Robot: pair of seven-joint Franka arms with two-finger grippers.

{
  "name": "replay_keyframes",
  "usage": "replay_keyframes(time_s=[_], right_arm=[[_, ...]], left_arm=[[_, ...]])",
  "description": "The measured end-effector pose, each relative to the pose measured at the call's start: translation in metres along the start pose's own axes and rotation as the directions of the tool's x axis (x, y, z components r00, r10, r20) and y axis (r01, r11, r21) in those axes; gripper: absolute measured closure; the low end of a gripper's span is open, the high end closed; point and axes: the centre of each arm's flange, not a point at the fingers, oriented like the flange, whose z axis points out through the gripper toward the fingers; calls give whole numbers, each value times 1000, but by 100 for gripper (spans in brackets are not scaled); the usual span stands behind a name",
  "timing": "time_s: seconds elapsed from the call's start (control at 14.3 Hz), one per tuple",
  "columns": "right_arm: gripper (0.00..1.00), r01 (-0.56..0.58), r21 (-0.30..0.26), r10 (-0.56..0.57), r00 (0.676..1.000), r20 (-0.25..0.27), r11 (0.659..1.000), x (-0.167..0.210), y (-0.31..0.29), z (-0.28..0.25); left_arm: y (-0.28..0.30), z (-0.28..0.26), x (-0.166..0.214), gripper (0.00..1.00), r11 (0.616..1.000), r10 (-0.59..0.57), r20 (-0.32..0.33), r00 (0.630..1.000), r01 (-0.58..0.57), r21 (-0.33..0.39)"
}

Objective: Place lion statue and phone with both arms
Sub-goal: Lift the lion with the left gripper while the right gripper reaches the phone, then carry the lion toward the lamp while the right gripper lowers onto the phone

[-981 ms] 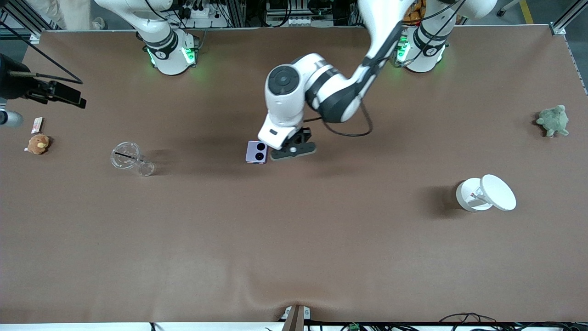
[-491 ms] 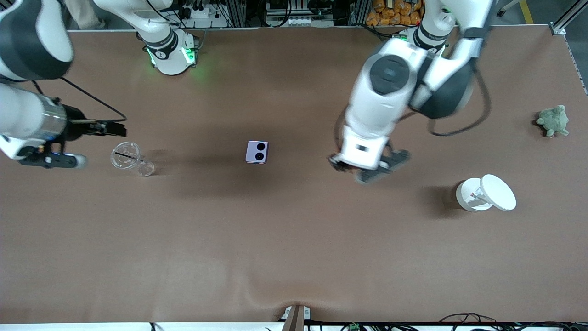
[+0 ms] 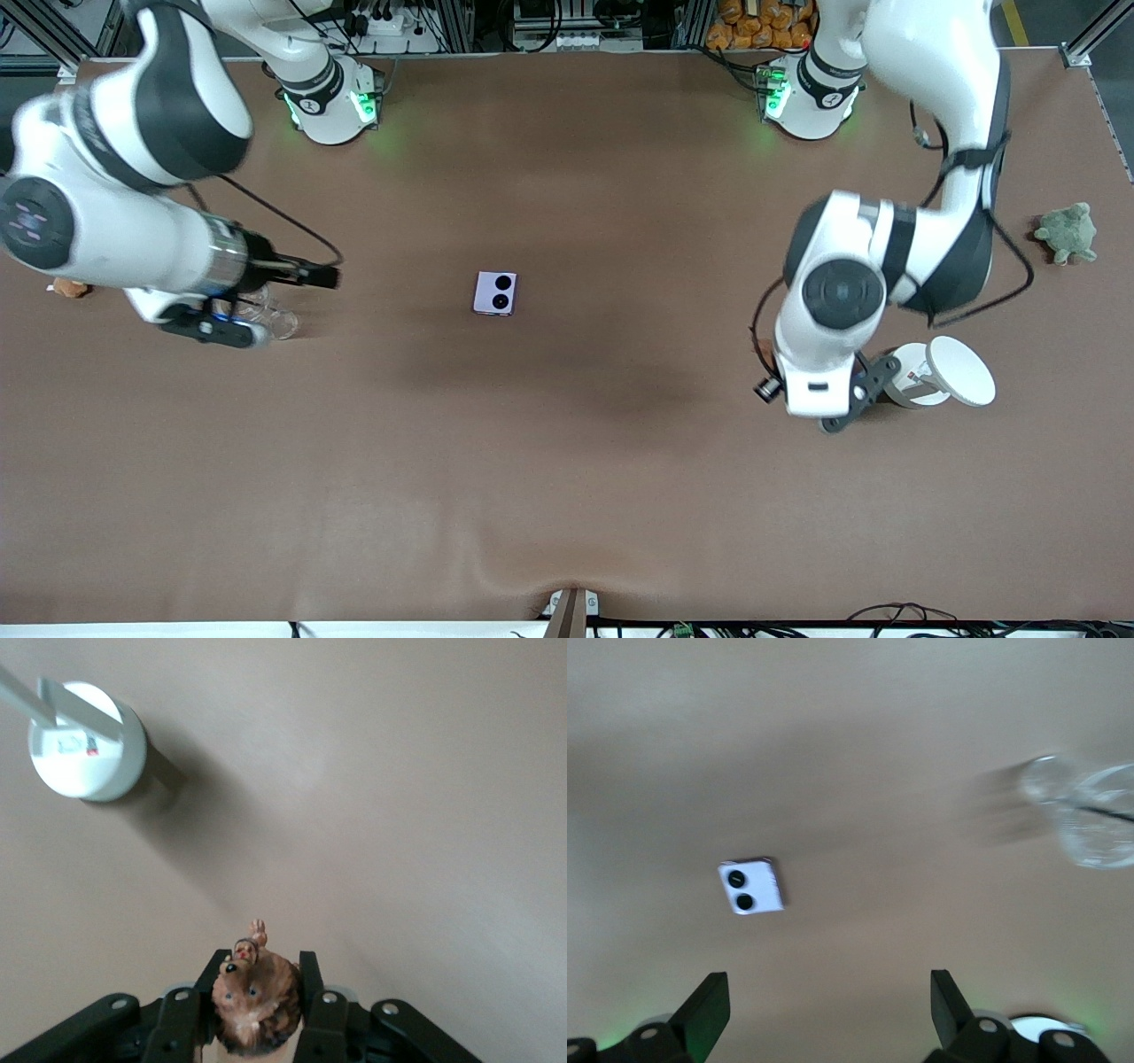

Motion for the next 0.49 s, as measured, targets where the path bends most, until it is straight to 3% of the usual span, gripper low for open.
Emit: replay_keyframes(time_s=[0.14,0.28,0.49], right_arm=[[0,15,9,-15,1000,-14,1000,0,-20,33],[0,46,5,-46,998,-36,999,-8,-43,64],[0,74,-8,-75,996,-53,997,-22,-66,108]], left_arm=[[3,45,6,64,990,99,-53,994,-93,102],[11,76,-1,64,957,252,-42,967,-243,160],[11,94,16,64,923,367,-47,929,-358,140]])
